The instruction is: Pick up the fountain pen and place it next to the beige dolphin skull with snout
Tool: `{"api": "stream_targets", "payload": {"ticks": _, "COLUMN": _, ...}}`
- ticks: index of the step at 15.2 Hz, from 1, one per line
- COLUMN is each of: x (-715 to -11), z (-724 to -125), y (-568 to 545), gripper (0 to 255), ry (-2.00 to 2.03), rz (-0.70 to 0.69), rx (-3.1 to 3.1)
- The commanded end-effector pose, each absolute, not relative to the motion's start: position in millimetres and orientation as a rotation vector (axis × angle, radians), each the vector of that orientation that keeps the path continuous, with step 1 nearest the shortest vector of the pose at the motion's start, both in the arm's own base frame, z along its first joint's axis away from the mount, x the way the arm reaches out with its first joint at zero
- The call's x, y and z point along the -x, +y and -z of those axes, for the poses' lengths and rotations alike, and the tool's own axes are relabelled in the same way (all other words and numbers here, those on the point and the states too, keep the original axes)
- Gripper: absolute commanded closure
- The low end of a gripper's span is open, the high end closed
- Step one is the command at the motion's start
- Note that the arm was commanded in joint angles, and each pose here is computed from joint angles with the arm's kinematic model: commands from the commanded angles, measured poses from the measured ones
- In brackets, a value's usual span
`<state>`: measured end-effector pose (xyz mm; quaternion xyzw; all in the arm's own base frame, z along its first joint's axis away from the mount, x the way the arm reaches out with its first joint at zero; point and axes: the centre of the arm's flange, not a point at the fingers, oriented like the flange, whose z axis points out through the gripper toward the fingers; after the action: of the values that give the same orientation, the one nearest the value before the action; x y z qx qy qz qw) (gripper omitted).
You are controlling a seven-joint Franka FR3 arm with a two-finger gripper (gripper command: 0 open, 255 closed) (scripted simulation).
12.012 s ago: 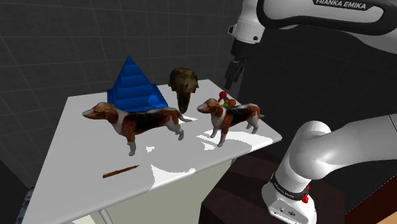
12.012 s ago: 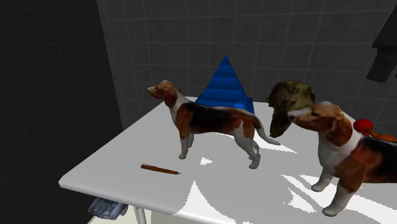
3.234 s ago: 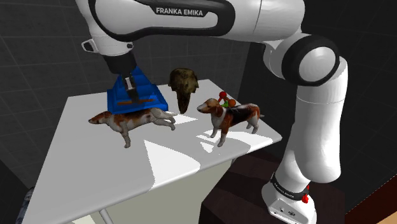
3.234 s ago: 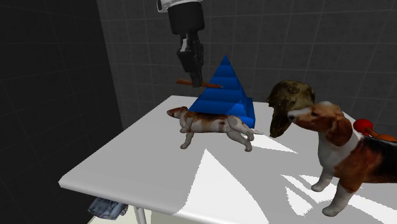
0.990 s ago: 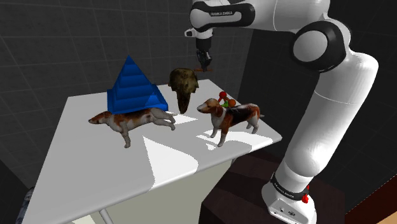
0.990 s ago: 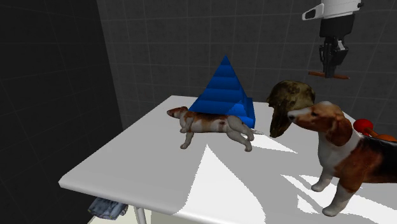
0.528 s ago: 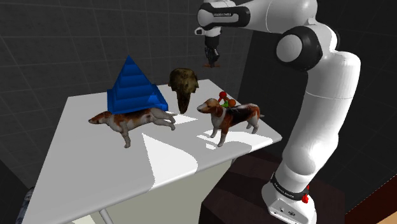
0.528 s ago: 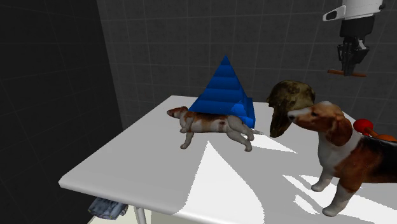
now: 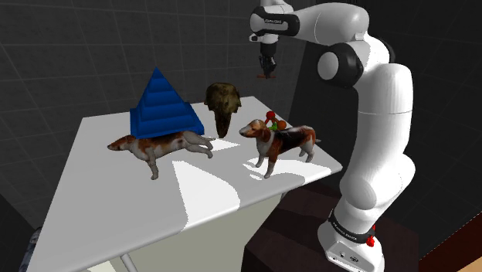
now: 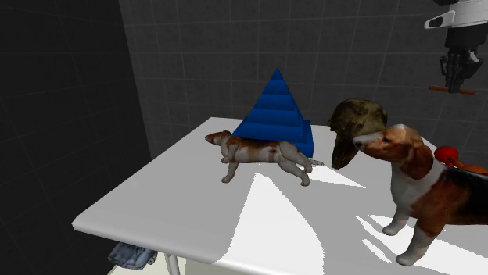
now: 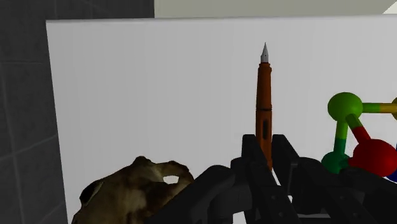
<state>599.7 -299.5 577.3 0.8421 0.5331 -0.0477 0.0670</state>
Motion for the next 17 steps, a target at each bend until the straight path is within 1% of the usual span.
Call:
{"api": "stream_targets", "payload": {"ticks": 1, "x": -605.5, "z": -580.8, "y": -327.9, "gripper": 255, "ry": 1.609, "rz": 0.144, "rx": -2.536}}
{"api": "stream_targets", "payload": {"ticks": 5, "x": -611.1, "z": -580.8, "y": -374.2, "gripper": 255, "ry": 1.609, "rz": 0.144, "rx": -2.536}}
{"api": "stream_targets", "payload": {"ticks": 17, "x": -611.1, "z": -517.5, "y": -374.3, "gripper": 255, "ry": 1.609, "rz": 0.144, "rx": -2.536}}
